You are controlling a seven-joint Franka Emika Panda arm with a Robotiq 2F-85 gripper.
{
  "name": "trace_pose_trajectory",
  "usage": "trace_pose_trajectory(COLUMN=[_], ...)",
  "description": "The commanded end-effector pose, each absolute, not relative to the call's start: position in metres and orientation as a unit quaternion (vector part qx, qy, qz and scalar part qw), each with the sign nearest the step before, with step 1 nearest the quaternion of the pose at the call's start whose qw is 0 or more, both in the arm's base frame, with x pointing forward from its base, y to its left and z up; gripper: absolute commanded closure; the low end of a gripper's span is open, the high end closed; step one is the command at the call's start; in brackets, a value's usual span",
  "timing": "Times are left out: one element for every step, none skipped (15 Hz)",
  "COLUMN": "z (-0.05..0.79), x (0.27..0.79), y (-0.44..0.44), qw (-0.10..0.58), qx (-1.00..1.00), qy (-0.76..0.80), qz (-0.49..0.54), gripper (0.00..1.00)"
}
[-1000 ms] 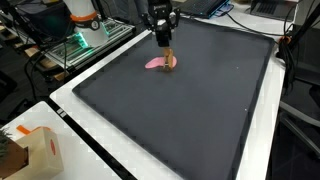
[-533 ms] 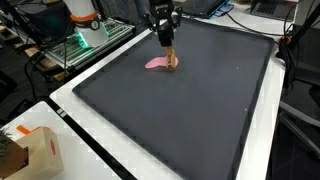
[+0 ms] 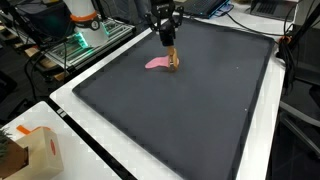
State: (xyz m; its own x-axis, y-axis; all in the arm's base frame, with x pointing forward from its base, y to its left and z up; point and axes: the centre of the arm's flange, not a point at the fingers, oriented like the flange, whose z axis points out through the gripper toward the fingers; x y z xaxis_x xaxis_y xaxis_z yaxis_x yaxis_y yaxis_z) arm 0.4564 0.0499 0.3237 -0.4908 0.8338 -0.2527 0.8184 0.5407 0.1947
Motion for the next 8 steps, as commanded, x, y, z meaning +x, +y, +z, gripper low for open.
trace_pose_trajectory(z=[0.323, 0.325, 0.328, 0.331, 0.335, 0.340, 0.346, 0.352], x=[0.457, 0.457, 0.456, 0.455, 0.453, 0.451, 0.449, 0.448], y=[0.055, 0.055, 0.054, 0.053, 0.052, 0.052, 0.052, 0.052], qw=[0.172, 0.175, 0.181, 0.182, 0.186, 0.188, 0.192, 0.196], qx=[0.475, 0.476, 0.479, 0.481, 0.485, 0.489, 0.492, 0.495], qy=[0.862, 0.861, 0.859, 0.857, 0.854, 0.851, 0.848, 0.845], qz=[0.038, 0.038, 0.032, 0.031, 0.032, 0.036, 0.041, 0.046], gripper=[0.76, 0.76, 0.76, 0.76, 0.76, 0.76, 0.76, 0.76])
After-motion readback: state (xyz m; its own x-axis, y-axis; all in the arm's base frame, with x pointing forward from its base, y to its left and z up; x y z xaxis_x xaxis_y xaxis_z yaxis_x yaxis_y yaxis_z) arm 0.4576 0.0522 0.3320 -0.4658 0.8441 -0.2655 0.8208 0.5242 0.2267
